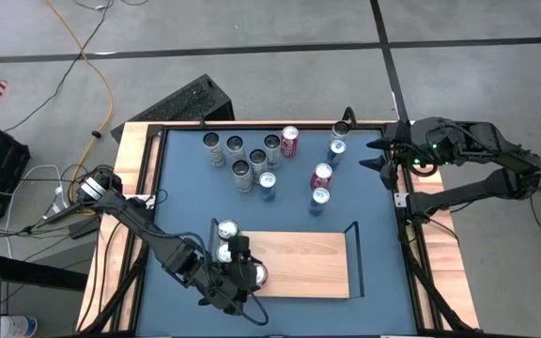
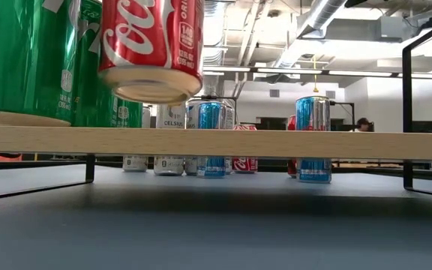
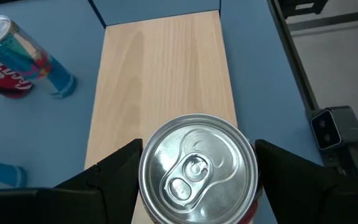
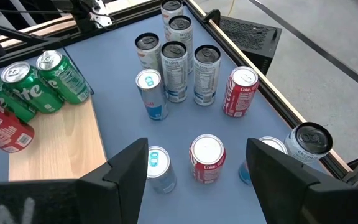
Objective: Place canned beverage on shelf
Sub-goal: Put the bottom left red-white soda can on the shelf
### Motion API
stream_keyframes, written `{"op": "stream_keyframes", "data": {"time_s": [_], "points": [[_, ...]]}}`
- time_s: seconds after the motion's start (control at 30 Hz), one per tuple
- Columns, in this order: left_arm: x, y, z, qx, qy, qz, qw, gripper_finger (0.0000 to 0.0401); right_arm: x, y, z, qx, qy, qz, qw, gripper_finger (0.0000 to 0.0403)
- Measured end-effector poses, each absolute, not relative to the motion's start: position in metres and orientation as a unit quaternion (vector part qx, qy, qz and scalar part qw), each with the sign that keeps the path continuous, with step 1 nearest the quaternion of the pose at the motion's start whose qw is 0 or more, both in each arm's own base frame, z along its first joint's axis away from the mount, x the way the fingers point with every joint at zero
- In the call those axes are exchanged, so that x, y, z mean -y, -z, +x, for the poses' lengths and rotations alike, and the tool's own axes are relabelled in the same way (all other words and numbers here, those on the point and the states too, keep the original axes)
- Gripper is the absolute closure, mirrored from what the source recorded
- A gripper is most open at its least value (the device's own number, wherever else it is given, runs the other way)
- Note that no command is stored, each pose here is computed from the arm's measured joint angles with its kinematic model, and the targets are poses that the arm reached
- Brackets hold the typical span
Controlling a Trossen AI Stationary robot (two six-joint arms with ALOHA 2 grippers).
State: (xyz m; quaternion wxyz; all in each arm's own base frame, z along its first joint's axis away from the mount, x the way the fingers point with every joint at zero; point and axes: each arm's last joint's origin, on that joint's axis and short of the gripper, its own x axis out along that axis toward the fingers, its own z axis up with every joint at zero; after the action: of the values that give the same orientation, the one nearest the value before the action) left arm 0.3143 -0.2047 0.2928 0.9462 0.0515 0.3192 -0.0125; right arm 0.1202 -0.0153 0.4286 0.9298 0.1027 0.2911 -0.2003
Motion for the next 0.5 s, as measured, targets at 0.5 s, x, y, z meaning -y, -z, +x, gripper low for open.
{"op": "stream_keyframes", "data": {"time_s": [0.5], "points": [[0.2027, -0.2901, 0.3176, -0.321, 0.029, 0.038, 0.946, 0.0139, 0.0152, -0.4276, 0.1194, -0.298, 0.201, 0.101, 0.928, 0.0147]]}}
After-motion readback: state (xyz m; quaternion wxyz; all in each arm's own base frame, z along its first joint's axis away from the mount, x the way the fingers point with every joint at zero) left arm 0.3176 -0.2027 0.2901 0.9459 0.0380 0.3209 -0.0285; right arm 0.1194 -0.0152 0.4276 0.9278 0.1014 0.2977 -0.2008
